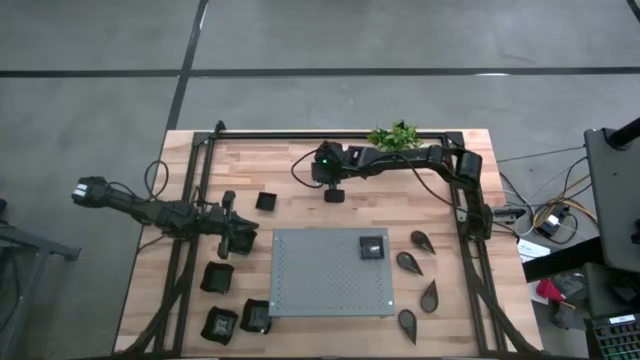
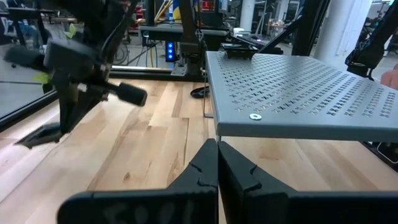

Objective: Pick & Place Mini shaped plates
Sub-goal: Stack the square plate on top of the square plate on the shelf

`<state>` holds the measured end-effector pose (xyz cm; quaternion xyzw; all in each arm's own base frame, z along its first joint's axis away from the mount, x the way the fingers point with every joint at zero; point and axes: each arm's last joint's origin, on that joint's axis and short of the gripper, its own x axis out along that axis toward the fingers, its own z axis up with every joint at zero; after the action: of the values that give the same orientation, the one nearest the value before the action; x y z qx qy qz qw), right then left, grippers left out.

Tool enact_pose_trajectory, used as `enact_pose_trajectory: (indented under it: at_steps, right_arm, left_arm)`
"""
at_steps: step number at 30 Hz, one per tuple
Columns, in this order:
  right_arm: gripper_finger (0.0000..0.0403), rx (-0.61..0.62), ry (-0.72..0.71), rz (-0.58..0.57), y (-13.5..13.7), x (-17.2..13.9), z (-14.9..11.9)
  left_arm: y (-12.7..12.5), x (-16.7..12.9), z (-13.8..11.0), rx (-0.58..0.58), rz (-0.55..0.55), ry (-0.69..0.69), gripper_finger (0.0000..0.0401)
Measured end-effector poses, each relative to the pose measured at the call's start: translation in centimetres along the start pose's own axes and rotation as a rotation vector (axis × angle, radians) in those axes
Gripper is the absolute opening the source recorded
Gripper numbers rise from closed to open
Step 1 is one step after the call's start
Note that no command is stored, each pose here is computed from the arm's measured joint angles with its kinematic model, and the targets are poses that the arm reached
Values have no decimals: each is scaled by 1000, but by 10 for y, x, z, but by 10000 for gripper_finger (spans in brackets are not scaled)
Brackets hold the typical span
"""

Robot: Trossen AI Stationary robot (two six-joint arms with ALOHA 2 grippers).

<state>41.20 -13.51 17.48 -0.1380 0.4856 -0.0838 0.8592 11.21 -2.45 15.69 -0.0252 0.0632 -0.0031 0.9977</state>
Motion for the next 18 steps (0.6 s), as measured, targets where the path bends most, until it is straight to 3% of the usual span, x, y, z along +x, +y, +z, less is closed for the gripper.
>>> enact_pose_trajectory:
  at_steps: [6, 18]
  right_arm:
    - [8, -19, -6, -45, 4, -24, 9]
    - [8, 17, -61, -39, 17, -113, 22]
  left_arm:
    - [0, 0, 0, 0, 0, 0, 0]
    - [0, 0, 0, 0, 0, 0, 0]
